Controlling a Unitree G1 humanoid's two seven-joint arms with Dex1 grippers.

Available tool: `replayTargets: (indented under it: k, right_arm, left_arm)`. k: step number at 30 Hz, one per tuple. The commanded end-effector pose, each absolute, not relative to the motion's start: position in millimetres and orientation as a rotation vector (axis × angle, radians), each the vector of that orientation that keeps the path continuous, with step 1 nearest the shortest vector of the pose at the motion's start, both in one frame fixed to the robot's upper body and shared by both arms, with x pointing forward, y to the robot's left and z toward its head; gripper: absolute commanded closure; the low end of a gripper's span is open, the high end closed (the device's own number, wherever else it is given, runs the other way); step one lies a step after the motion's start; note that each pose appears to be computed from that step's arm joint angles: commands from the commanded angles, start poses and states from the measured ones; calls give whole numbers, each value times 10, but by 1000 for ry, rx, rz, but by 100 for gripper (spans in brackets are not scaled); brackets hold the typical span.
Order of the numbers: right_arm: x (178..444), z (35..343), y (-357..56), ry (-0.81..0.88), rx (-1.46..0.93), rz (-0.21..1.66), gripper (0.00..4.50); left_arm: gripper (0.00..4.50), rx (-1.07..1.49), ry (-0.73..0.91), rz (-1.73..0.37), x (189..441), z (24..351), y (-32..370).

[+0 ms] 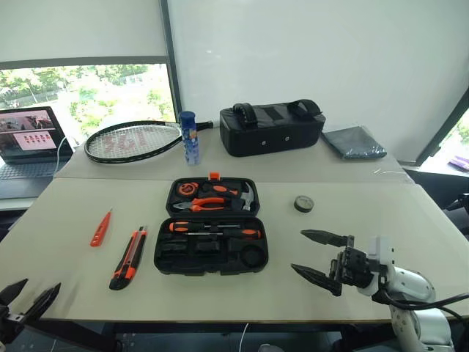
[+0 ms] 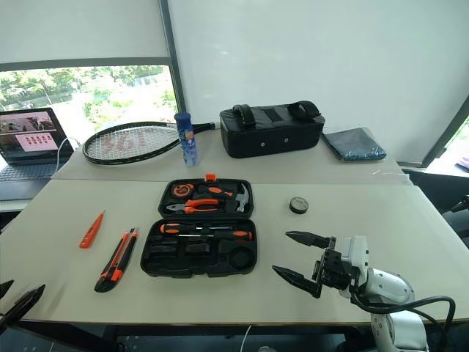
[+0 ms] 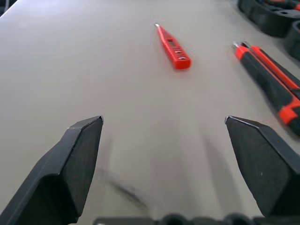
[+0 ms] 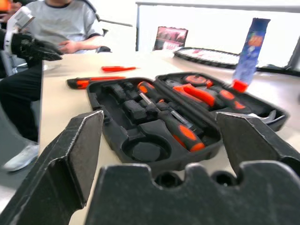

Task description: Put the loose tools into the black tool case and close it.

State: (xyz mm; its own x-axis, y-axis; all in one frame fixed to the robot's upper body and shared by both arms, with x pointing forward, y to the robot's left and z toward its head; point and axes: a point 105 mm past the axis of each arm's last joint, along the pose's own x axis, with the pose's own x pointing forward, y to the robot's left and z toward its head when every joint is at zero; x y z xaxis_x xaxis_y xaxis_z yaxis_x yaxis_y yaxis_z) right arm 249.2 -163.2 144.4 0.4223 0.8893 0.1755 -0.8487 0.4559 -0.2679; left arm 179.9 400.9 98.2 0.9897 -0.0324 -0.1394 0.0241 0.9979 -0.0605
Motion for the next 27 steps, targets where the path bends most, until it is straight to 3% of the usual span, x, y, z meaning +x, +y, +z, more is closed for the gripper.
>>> replayTargets:
  k: [1,9,15,24,27]
  right_arm:
    - [2484,1696,-1610,-437,-178,1049,2]
    - [2436,1851,-1300,-482,-157,1132,2]
    - [2454,1869,-1172,-480,-153,1168,2]
    - [2446,1833,-1195,-465,-159,1151,2]
    - [2441,1835,-1200,-467,-162,1144,0]
  left_arm:
    - [0,-110,104,-41,2056,1272,3931]
    - [0,-115,403,-112,2871,1429,3541]
    - [0,-98,603,-6,3246,1287,3474]
    - [0,-61,754,-22,3454,1117,3390]
    - [73,-59,790,-19,3436,1090,3423]
